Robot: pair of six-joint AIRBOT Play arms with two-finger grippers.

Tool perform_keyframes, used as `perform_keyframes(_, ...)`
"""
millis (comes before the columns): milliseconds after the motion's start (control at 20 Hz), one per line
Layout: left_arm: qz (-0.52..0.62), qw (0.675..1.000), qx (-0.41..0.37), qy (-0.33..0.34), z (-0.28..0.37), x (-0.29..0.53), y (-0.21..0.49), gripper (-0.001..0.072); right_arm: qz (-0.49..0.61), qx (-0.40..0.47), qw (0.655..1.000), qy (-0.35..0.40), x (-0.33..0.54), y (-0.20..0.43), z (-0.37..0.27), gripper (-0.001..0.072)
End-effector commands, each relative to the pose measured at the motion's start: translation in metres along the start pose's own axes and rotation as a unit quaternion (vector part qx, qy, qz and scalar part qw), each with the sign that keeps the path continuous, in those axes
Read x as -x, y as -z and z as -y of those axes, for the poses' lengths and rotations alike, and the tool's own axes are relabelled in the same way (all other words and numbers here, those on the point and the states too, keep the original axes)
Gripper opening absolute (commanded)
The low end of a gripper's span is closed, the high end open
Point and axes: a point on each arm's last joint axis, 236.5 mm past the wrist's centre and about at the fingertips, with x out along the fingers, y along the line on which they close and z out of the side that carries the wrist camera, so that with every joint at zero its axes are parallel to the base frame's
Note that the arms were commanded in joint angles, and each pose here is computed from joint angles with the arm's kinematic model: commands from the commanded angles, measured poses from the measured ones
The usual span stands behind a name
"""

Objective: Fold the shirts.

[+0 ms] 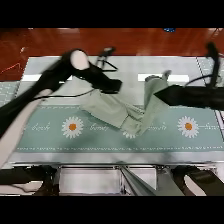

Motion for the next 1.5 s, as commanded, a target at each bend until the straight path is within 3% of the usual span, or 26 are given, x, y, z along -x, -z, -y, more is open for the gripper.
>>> perform_keyframes(0, 0.087, 0.987, 0.021, -0.136, -0.086, 0.106, 0.029, 0.0019, -0.02, 0.011, 0.999, -0.036, -0.077, -0.017, -0.031, 0.0024)
perform_keyframes(300, 0.219, 0.948, 0.137, -0.184, -0.131, 0.197, 0.116, 0.0019, -0.1, -0.019, 0.992, -0.075, -0.206, -0.025, -0.049, 0.0024)
perform_keyframes(650, 0.23, 0.947, 0.156, -0.16, -0.124, 0.193, 0.129, 0.0018, -0.158, -0.086, 0.976, -0.125, -0.276, 0.0, -0.063, 0.0024)
perform_keyframes(700, 0.225, 0.948, 0.159, -0.159, -0.126, 0.189, 0.128, 0.0019, -0.163, -0.086, 0.975, -0.124, -0.283, 0.007, -0.065, 0.0084)
perform_keyframes(750, 0.221, 0.949, 0.162, -0.157, -0.128, 0.185, 0.127, 0.0018, -0.171, -0.085, 0.974, -0.124, -0.287, 0.015, -0.066, 0.0287)
perform_keyframes(800, 0.221, 0.948, 0.164, -0.158, -0.131, 0.183, 0.124, 0.0018, -0.181, -0.081, 0.972, -0.126, -0.287, 0.021, -0.068, 0.0419)
perform_keyframes(1050, 0.265, 0.937, 0.166, -0.156, -0.144, 0.183, 0.089, 0.0019, -0.222, -0.06, 0.963, -0.142, -0.217, 0.0, -0.052, 0.0405)
perform_keyframes(1150, 0.28, 0.934, 0.16, -0.156, -0.141, 0.193, 0.08, 0.0019, -0.202, -0.027, 0.975, -0.085, -0.152, -0.032, -0.014, 0.0405)
perform_keyframes(1250, 0.283, 0.933, 0.159, -0.152, -0.138, 0.195, 0.078, 0.0019, -0.162, 0.0, 0.985, 0.058, -0.081, -0.056, 0.048, 0.0405)
perform_keyframes(1350, 0.27, 0.937, 0.165, -0.147, -0.137, 0.189, 0.083, 0.0019, -0.092, 0.01, 0.97, 0.223, -0.004, -0.069, 0.113, 0.0405)
perform_keyframes(1450, 0.26, 0.94, 0.173, -0.136, -0.135, 0.181, 0.087, 0.0019, -0.036, -0.004, 0.955, 0.295, 0.047, -0.052, 0.151, 0.0406)
